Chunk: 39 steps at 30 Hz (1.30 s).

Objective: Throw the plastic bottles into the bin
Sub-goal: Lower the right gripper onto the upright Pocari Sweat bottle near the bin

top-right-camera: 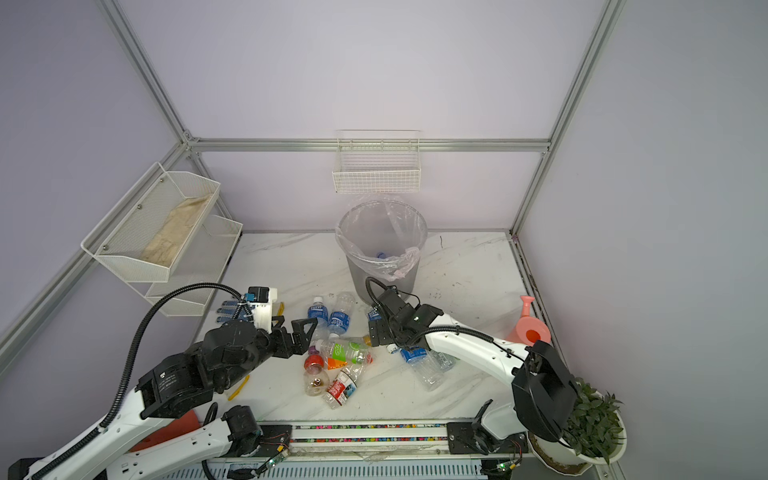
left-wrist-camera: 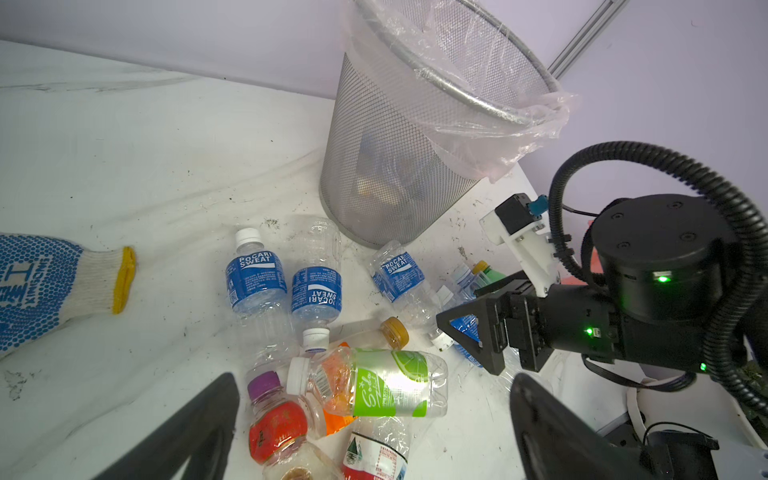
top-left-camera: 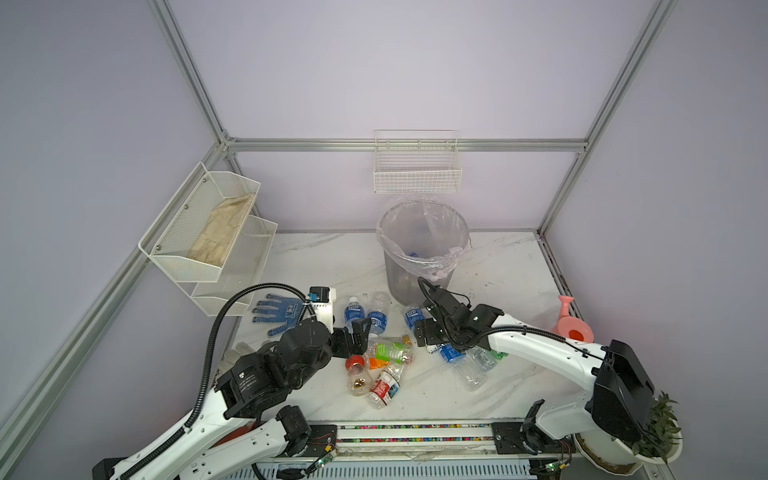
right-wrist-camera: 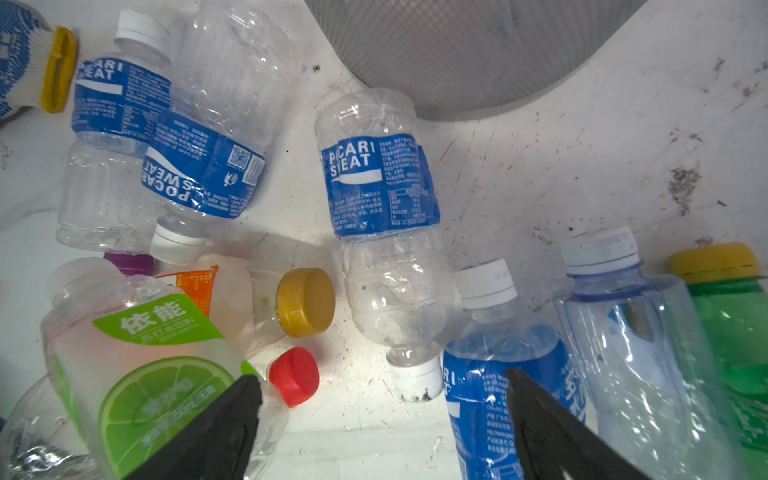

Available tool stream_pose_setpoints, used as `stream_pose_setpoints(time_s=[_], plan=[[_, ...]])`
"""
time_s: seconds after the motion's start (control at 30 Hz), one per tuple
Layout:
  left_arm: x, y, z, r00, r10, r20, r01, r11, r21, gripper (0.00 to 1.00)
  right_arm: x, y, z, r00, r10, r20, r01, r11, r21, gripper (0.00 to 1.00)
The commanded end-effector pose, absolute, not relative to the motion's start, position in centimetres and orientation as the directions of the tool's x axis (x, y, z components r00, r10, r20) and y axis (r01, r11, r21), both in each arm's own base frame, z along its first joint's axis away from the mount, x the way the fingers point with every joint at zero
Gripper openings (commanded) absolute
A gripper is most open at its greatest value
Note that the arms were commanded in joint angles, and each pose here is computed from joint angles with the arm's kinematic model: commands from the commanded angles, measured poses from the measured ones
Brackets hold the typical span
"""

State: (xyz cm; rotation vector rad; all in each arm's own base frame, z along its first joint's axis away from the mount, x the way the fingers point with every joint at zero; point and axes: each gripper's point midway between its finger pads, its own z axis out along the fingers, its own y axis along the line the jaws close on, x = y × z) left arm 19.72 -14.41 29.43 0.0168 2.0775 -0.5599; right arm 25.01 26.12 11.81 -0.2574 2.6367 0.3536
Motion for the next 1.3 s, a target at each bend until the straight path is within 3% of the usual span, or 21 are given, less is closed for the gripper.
stream_pose_setpoints(time_s=[0.0,1.07,1.27], plan=[[19.4,-14.3,28.2,-0.568,-0.218,-0.794,0.218,0.890,-0.401,1.00,25.8,26.8,12.1,-0.862,-0.124,-0.491,-0.244,0.951,0.188,0.92],[17.9,-13.6,25.9,-0.631,-0.217,-0.745,0.196,0.884,-0.424,0.98,29.4,28.8,5.7,-0.877,-0.224,-0.425,-0.250,0.968,0.005,0.84],[17.8,-13.5,25.5,-0.638,-0.214,-0.740,0.190,0.887,-0.421,0.98,29.6,28.4,4.6,-0.875,-0.253,-0.412,-0.254,0.966,-0.053,0.77]])
